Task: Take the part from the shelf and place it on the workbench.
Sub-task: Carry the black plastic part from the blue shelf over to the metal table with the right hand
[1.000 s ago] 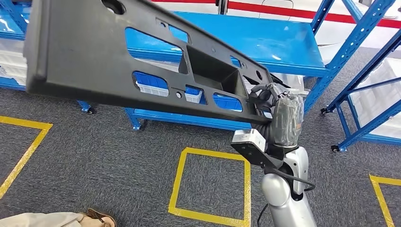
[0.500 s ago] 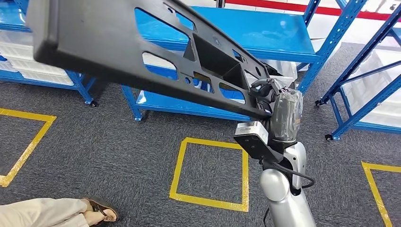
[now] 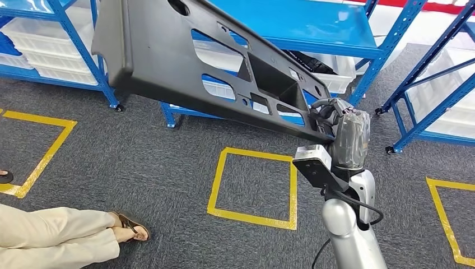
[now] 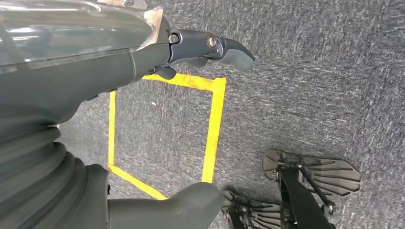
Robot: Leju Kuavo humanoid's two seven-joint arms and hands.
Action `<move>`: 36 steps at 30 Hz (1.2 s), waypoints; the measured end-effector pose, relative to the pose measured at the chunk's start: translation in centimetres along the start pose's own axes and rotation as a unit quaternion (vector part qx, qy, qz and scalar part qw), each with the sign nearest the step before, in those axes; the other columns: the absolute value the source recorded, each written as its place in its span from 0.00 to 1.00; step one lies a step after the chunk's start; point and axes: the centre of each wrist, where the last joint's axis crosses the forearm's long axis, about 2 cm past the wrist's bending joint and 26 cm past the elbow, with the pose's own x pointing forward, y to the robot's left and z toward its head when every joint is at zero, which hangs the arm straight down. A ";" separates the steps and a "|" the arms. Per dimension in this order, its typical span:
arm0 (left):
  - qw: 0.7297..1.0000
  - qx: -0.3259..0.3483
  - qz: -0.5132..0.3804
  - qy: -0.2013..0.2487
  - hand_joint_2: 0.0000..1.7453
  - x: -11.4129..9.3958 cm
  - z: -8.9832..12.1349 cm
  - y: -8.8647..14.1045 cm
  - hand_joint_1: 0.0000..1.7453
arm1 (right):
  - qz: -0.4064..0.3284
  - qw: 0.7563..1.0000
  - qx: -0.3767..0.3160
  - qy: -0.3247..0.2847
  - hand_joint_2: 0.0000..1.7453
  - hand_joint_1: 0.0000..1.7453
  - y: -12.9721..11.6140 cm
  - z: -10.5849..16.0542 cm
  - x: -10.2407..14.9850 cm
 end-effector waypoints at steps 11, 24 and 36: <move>1.000 0.008 0.008 0.005 1.00 -0.5 0.1 0.1 0.00 | -0.005 1.000 0.009 0.009 1.00 1.00 0.6 0.6 -0.9; 0.998 0.036 0.053 0.002 1.00 0.7 -0.1 -0.1 0.00 | -0.048 0.999 0.003 0.000 1.00 1.00 1.8 -2.1 -0.4; 0.997 0.016 0.071 -0.023 1.00 0.4 0.0 -0.4 0.00 | -0.066 0.998 0.013 0.005 1.00 1.00 2.6 -3.2 -0.6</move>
